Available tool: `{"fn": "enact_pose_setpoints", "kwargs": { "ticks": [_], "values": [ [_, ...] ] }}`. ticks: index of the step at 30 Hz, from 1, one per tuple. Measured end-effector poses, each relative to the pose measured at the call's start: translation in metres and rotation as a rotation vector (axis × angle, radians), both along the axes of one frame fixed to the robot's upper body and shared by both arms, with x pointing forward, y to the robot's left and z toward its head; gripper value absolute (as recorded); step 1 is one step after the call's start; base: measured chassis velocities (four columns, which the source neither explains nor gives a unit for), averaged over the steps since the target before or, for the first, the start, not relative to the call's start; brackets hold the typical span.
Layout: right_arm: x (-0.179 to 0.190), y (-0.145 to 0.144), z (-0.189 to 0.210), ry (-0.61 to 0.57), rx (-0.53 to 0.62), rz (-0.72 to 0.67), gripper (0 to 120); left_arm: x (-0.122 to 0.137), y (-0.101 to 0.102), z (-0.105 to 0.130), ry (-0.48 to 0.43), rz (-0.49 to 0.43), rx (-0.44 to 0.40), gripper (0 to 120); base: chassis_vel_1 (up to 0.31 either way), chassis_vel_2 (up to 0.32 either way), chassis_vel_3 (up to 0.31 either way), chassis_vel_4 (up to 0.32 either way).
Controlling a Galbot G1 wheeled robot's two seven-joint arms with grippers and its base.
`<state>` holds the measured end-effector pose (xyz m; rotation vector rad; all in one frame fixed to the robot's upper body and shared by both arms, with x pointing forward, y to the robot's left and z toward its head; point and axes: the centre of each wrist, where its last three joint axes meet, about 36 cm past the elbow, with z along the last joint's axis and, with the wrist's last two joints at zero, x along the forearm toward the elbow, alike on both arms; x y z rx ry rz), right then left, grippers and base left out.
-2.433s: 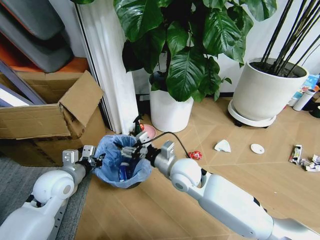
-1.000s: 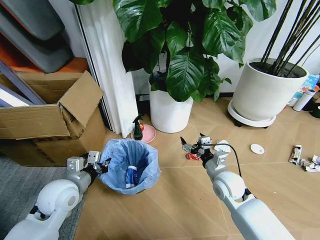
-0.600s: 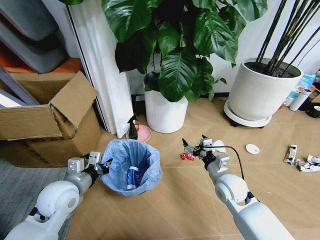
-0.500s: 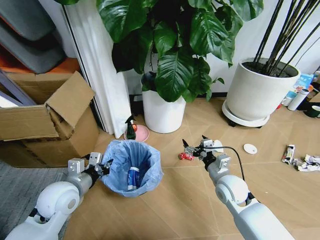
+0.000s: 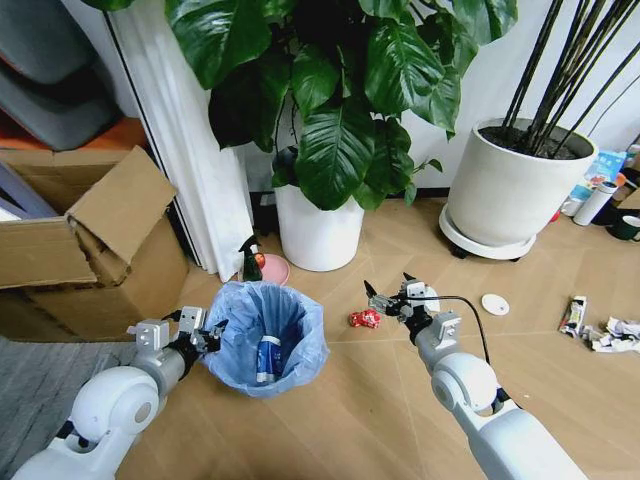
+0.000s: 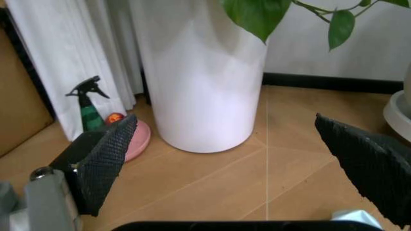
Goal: Pick up the trash bin and place the garbage on the floor into it.
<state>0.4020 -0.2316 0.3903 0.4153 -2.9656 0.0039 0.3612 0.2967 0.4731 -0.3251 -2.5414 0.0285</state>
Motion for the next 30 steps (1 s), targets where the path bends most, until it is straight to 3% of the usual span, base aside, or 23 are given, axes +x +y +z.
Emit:
{"fn": "enact_pose_setpoints", "kwargs": {
  "ticks": [30],
  "values": [
    [-0.0066,-0.0060,-0.0039,0.010,-0.010,-0.006,100,-0.0047,-0.0023,-0.0024,0.004,0.001,0.000,0,-0.128,0.032,0.130,-0.030]
  ]
}}
